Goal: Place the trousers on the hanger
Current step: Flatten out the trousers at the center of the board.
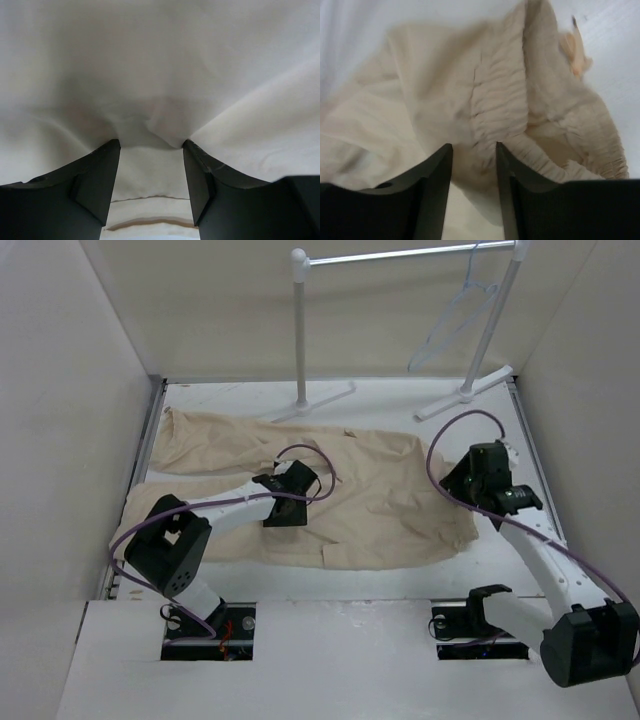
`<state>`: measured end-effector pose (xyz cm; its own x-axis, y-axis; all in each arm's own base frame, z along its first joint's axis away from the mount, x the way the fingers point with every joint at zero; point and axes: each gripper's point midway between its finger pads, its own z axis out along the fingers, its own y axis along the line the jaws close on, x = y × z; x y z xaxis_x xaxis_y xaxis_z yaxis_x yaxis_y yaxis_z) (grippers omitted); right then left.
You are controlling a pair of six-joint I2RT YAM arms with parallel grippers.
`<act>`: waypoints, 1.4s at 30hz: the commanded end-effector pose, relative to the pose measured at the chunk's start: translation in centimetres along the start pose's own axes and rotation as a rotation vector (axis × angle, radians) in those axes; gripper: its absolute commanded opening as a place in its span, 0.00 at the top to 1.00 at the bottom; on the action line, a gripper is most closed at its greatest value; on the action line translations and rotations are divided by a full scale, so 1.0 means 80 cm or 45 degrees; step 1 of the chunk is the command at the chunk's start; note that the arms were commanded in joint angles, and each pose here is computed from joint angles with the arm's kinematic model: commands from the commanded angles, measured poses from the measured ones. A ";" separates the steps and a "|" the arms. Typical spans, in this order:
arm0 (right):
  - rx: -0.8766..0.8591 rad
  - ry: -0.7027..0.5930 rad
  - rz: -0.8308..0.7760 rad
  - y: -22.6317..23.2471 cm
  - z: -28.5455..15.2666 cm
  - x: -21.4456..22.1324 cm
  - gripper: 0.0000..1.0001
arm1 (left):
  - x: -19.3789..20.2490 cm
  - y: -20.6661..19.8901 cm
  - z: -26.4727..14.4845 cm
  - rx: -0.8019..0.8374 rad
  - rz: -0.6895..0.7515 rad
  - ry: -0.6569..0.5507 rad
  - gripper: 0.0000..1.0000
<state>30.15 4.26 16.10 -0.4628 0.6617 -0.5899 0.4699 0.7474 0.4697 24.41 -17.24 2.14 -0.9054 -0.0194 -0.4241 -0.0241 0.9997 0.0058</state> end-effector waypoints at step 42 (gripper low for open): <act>0.462 -0.206 0.380 -0.118 0.167 -0.213 1.00 | -0.092 0.004 -0.079 0.076 -0.205 -0.256 0.47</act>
<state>41.62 -10.88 8.73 -0.3068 0.8225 -0.4789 0.7936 0.4988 0.3484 27.97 -18.07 8.92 -0.8270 -0.1100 -0.5514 -0.0743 0.9935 -0.0867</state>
